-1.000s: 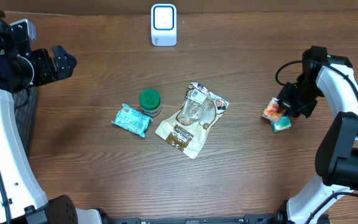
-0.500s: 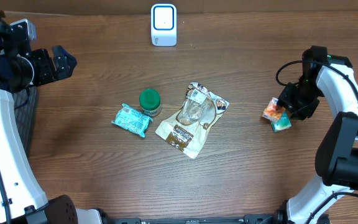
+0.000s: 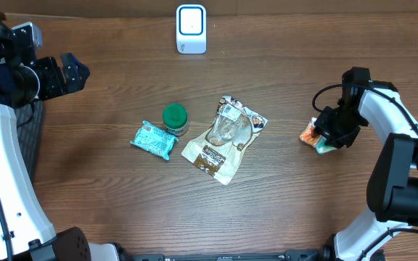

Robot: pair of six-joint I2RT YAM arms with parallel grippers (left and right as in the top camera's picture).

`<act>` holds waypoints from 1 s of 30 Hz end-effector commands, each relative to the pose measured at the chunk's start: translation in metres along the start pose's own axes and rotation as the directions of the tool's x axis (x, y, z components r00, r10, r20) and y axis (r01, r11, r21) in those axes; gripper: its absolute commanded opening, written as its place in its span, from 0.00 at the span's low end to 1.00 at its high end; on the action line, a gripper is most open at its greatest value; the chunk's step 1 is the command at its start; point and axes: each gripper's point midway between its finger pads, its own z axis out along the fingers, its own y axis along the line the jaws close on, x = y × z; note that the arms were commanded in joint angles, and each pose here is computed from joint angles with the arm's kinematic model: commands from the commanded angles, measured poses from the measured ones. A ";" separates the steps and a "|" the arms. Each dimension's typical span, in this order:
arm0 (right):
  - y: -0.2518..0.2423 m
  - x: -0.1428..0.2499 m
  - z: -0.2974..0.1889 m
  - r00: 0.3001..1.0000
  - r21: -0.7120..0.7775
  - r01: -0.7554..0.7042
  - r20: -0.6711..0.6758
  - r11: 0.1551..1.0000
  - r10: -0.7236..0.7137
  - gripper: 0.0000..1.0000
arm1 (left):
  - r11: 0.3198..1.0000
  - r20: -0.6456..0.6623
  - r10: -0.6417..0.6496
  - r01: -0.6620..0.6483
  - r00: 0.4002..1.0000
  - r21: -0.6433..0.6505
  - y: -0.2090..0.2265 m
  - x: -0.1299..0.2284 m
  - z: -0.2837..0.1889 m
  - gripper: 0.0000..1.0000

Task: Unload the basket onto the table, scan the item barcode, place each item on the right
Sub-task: 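Carry the orange pack right and place it beside the teal pack, then move the right gripper left and grasp the clear mushroom bag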

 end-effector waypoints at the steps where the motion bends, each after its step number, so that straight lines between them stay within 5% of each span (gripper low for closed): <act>1: -0.045 -0.015 0.012 0.986 0.197 -0.149 0.098 0.969 0.131 0.35 | 1.000 0.006 0.017 -0.017 1.000 0.002 -0.001 -0.002 -0.001 1.00; 17: -0.043 -0.041 -0.012 0.967 0.171 -0.203 0.192 0.964 0.170 0.40 | 1.000 0.006 0.017 -0.017 1.000 0.002 -0.001 -0.002 -0.001 1.00; 24: 0.023 -0.040 -0.088 0.986 -0.127 0.000 0.165 0.992 0.021 0.48 | 1.000 0.006 0.017 -0.017 1.000 0.002 -0.001 -0.002 -0.001 1.00; 25: 0.032 -0.037 -0.096 0.987 -0.174 0.032 0.159 0.984 -0.004 0.52 | 1.000 0.006 0.017 -0.017 1.000 0.002 -0.001 -0.002 -0.001 0.99; 28: 0.060 -0.024 -0.111 0.989 -0.320 0.116 0.125 0.940 -0.079 0.86 | 1.000 0.006 0.017 -0.017 1.000 0.002 -0.001 -0.002 -0.001 1.00; 30: 0.067 -0.017 -0.109 0.990 -0.356 0.131 0.102 0.925 -0.101 0.95 | 1.000 0.006 0.017 -0.017 1.000 0.002 -0.001 -0.002 -0.001 1.00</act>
